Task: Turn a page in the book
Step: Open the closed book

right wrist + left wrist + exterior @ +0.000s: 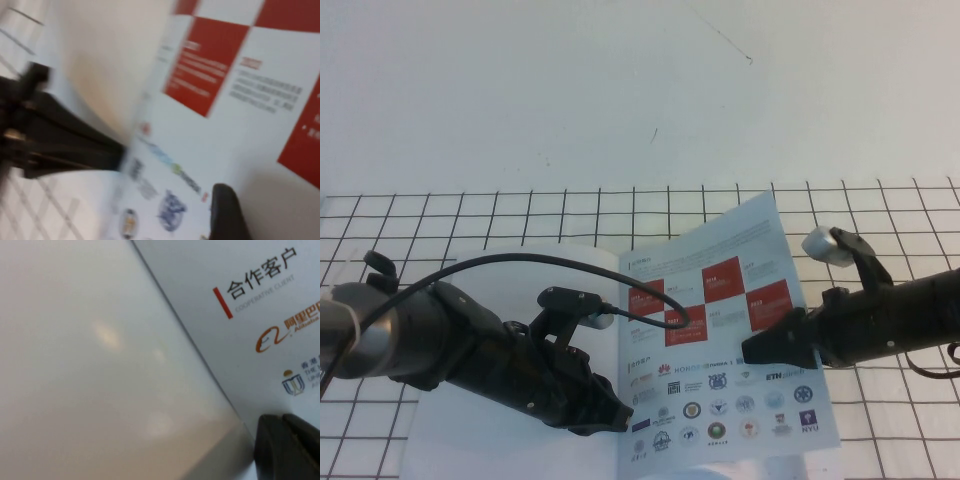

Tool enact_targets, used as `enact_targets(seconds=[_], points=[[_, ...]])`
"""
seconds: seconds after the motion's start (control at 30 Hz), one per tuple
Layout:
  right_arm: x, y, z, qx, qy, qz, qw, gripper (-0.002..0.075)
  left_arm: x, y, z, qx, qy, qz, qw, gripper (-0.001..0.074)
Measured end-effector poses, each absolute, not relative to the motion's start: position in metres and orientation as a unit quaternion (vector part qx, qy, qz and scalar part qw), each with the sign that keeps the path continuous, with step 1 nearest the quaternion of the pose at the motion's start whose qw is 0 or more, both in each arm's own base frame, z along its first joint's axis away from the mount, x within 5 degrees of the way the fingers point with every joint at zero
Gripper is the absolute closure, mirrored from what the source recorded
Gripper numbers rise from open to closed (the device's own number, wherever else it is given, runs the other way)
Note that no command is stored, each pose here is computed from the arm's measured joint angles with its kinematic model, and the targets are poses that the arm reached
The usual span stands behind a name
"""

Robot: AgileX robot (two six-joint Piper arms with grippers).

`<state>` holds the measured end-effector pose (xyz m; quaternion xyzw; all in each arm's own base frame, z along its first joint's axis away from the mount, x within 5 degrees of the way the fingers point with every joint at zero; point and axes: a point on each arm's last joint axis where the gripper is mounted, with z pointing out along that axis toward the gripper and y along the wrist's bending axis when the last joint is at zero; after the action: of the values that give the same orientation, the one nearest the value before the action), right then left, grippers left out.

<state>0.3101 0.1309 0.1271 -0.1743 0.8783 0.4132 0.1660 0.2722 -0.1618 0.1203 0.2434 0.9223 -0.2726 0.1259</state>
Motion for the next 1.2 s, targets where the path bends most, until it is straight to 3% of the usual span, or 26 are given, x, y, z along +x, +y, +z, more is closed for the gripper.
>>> enact_targets(seconds=[0.17,0.37,0.97,1.1,1.2], points=[[0.309,0.141,0.144,-0.169,0.824,0.508,0.183,0.0343,0.272,-0.162,0.12,0.244,0.922,-0.272,0.125,0.0737],[0.305,0.149,0.161,-0.181,0.772,0.575,0.202,0.0343,0.272,-0.162,0.12,0.244,0.922,-0.272,0.125,0.0737],[0.302,0.153,0.164,-0.218,0.753,0.58,0.221,0.0344,0.272,-0.162,0.12,0.244,0.922,-0.273,0.125,0.0737],[0.301,0.155,0.164,-0.228,0.751,0.577,0.224,0.0405,0.272,-0.162,0.12,0.245,0.922,-0.274,0.125,0.0737],[0.301,0.155,0.164,-0.233,0.75,0.576,0.226,0.0538,0.272,-0.162,0.121,0.246,0.921,-0.276,0.125,0.0737]])
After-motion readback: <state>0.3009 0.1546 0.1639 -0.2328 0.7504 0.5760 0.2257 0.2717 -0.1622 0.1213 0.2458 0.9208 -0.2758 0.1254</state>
